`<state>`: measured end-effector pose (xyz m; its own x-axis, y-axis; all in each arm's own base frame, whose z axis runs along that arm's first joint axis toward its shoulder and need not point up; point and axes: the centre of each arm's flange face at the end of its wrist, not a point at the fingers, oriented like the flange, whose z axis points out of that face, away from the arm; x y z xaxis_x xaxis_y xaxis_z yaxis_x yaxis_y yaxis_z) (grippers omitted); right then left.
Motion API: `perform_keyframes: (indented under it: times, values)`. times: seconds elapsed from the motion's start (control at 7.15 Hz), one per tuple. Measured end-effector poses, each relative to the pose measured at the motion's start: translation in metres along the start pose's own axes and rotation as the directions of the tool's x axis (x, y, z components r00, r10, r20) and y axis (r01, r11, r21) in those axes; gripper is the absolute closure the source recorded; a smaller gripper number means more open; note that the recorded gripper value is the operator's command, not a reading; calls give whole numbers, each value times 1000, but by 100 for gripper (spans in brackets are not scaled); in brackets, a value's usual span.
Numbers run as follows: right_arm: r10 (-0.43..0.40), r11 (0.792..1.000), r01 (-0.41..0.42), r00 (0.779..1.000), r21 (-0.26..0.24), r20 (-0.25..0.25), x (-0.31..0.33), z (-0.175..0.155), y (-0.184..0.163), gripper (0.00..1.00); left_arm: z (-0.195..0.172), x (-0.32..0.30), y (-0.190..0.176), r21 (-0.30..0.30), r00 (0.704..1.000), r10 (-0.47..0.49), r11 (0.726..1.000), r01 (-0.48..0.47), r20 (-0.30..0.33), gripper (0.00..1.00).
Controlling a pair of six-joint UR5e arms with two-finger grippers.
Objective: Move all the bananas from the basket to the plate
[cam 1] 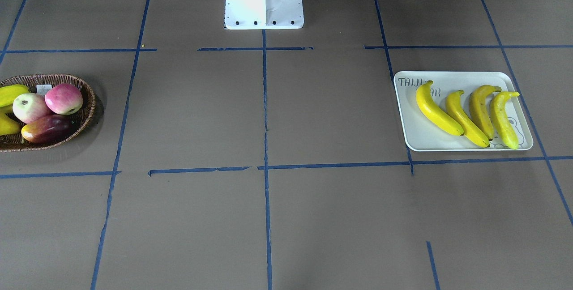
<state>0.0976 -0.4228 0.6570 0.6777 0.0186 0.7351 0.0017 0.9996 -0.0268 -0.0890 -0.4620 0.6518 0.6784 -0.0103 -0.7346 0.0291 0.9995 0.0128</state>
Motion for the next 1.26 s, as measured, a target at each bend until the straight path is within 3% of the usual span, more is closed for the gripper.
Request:
perform_keyframes:
  times: [1.26]
  values:
    - [-4, 1000, 4, 1000, 3, 2, -2, -1, -2, 0, 2, -2, 0, -3, 1000, -2, 1000, 2, 0, 0]
